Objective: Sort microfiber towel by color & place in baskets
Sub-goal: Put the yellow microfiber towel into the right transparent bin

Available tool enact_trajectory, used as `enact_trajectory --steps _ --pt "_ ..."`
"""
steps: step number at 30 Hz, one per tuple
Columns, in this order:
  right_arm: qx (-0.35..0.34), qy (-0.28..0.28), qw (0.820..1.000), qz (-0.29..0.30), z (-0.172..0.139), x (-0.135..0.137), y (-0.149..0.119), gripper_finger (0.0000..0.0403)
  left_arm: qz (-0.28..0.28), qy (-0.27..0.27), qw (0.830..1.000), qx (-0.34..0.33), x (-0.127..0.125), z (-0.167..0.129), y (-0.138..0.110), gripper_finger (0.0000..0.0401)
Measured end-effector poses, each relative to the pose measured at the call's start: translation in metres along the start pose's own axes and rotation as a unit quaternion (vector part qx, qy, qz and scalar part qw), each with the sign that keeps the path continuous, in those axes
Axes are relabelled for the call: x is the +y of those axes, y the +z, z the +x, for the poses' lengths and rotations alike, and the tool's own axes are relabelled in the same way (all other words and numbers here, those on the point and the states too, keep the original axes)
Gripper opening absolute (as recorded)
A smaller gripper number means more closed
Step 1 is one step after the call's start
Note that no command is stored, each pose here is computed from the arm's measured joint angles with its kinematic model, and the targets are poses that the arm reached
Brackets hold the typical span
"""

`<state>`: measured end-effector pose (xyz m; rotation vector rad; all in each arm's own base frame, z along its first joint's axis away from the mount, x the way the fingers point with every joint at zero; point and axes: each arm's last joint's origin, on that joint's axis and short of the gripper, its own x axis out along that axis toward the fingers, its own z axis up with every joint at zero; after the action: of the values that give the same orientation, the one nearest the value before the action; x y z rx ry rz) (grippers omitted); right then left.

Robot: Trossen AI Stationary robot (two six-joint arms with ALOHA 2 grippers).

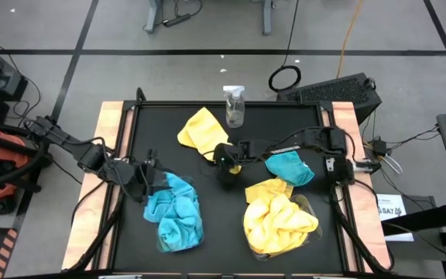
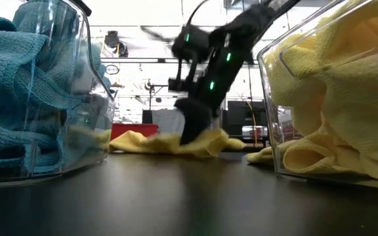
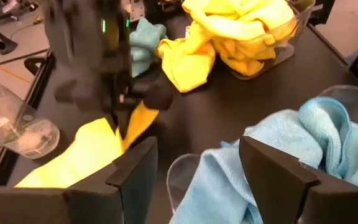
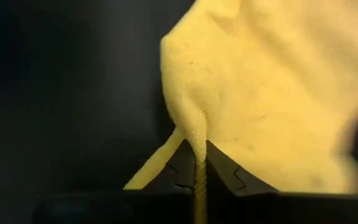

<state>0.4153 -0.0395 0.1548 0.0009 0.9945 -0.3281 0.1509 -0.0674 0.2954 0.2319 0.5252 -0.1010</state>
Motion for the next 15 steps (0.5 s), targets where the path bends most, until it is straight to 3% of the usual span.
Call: enact_trajectory --steps 7,15 --pt "-0.047 -0.048 0.997 -0.034 -0.085 0.017 0.012 0.0001 0.020 0.004 1.000 -0.009 -0.004 0.009 0.005 0.0233" --pt "-0.150 -0.056 0.986 -0.046 -0.195 0.033 0.007 0.0000 0.051 0.015 0.999 -0.009 -0.007 0.027 0.009 0.0233"
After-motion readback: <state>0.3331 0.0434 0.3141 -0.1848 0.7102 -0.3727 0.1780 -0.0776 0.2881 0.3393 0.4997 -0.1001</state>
